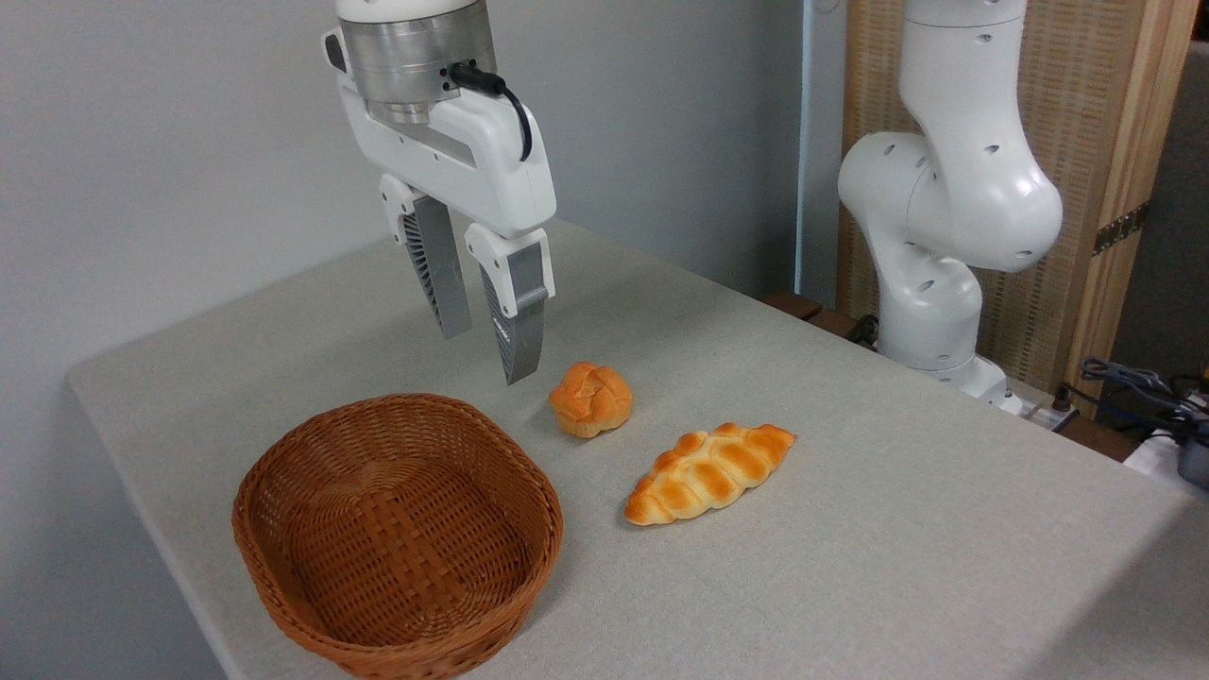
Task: Put bread into the basket
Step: 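Move the open gripper over the braided glazed roll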
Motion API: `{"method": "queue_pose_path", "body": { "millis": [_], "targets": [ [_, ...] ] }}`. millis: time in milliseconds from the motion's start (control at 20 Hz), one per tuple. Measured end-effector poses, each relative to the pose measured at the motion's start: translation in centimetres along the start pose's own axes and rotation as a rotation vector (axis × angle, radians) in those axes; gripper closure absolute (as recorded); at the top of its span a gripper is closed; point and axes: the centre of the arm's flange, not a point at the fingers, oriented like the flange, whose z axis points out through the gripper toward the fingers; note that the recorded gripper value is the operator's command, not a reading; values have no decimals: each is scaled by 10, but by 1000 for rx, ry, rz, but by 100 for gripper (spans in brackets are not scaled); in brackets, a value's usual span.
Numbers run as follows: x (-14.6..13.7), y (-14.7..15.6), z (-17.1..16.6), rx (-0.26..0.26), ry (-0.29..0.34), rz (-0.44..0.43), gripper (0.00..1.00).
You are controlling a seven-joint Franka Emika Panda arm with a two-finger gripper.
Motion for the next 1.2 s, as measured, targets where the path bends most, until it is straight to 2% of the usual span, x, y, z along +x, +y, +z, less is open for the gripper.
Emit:
{"method": "queue_pose_path", "body": {
  "millis": [400,800,950,1200],
  "targets": [
    [-12,-7,-2,1,2,-22,0],
    [-36,11,3,-6,7,-26,0],
    [-66,21,19,6,32,-48,0],
    [-135,55,75,-46,9,18,0]
  ]
}}
